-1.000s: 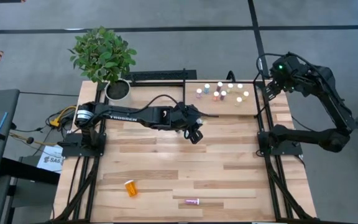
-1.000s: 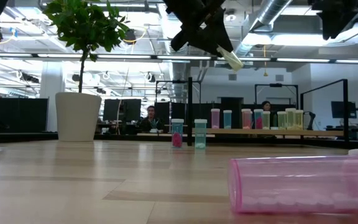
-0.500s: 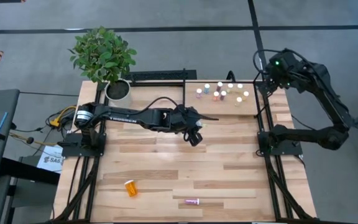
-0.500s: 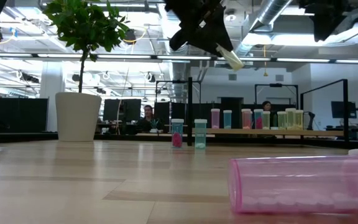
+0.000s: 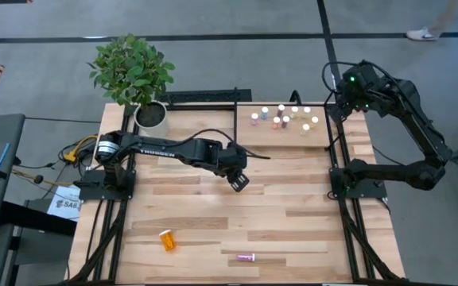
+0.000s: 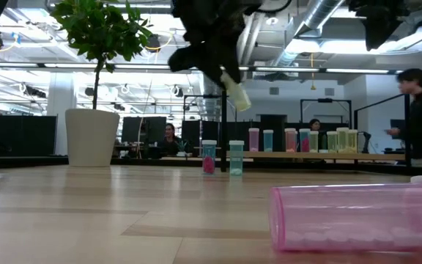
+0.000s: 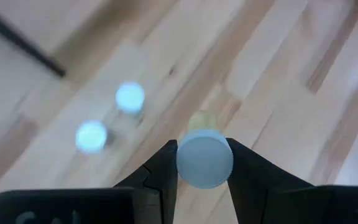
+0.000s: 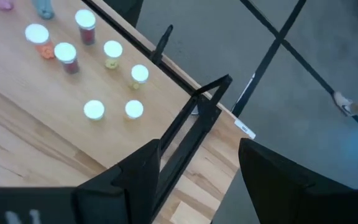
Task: Pick and place medicine bottles onto shelf by color
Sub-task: Move the yellow pill bottle to the center of the table
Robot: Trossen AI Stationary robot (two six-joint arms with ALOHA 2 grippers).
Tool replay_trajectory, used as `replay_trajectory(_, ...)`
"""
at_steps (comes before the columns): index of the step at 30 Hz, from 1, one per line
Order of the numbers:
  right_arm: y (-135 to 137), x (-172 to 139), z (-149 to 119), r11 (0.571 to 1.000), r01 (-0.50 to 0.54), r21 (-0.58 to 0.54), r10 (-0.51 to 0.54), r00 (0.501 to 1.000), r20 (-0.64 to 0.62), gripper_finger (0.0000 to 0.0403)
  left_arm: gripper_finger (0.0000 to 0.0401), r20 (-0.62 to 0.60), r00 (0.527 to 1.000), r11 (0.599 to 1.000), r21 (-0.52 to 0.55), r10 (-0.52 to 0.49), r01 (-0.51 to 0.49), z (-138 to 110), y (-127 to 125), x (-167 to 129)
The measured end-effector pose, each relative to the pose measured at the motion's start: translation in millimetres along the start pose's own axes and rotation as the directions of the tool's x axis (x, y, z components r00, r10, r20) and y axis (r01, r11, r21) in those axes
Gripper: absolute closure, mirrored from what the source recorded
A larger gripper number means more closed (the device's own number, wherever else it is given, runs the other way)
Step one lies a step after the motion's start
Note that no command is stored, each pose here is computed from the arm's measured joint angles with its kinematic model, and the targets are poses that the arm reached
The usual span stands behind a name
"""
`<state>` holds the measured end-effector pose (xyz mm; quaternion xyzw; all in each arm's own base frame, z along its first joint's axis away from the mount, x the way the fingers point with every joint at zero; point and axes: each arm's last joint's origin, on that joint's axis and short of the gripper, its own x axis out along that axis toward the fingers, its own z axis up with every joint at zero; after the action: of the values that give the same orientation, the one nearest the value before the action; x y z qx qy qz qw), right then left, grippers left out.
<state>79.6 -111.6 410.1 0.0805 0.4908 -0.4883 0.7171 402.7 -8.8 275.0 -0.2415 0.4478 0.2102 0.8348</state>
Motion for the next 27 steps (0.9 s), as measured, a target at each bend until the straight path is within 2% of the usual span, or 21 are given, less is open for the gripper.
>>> replay_trajectory(8,3,0,4,0.992,-0.119,0.026,0.118,0.992,0.044,0.0165,0.0305,-0.161,0.985,0.997,-0.034,0.064,-0.071,-13,9,-2)
replay_trajectory(17,6,7,17,0.991,-0.136,-0.013,0.137,0.986,0.090,0.0165,0.0305,-0.345,0.905,0.955,-0.068,0.249,-0.288,-24,41,-2)
replay_trajectory(27,10,19,25,0.989,-0.143,-0.026,0.144,0.989,0.041,0.0165,0.0305,-0.362,0.892,0.933,-0.130,0.270,-0.335,-22,79,24)
